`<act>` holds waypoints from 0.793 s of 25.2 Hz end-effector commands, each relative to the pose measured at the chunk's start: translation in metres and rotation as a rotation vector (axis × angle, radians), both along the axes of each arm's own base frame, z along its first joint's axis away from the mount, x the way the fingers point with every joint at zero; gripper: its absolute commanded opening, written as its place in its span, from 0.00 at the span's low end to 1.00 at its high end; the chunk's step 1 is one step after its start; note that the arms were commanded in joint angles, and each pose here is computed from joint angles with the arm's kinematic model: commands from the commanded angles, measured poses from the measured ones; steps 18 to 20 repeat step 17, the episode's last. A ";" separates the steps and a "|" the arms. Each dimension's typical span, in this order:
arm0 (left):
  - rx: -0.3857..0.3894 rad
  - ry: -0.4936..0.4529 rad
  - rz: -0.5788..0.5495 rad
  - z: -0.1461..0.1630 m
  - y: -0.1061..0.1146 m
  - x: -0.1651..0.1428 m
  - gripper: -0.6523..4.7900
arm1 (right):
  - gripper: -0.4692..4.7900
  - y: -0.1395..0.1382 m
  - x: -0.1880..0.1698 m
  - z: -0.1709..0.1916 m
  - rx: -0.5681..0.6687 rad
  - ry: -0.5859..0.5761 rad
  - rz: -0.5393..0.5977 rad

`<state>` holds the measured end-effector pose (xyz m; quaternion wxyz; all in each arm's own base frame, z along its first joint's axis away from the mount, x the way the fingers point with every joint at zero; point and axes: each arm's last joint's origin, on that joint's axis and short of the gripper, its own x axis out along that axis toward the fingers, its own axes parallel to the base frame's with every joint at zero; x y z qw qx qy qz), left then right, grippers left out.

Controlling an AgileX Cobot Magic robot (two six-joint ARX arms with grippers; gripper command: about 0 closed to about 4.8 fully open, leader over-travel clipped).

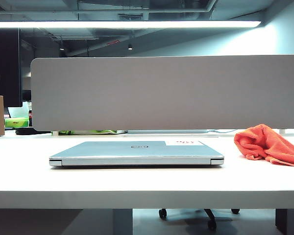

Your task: Pick up the rag and use it to wipe the water off the lid of the laptop on the table.

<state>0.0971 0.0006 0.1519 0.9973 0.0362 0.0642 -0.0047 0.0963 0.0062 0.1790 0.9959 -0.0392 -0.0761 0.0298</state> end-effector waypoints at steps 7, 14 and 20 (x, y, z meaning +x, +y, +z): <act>0.001 -0.011 0.002 0.002 0.000 0.000 0.23 | 0.08 0.000 0.001 -0.021 -0.012 0.211 -0.001; 0.001 -0.011 0.002 0.002 0.000 0.000 0.23 | 0.08 0.000 0.001 -0.022 -0.013 0.223 -0.001; 0.001 -0.011 0.002 0.002 0.000 0.000 0.23 | 0.08 0.000 0.001 -0.022 -0.013 0.223 -0.001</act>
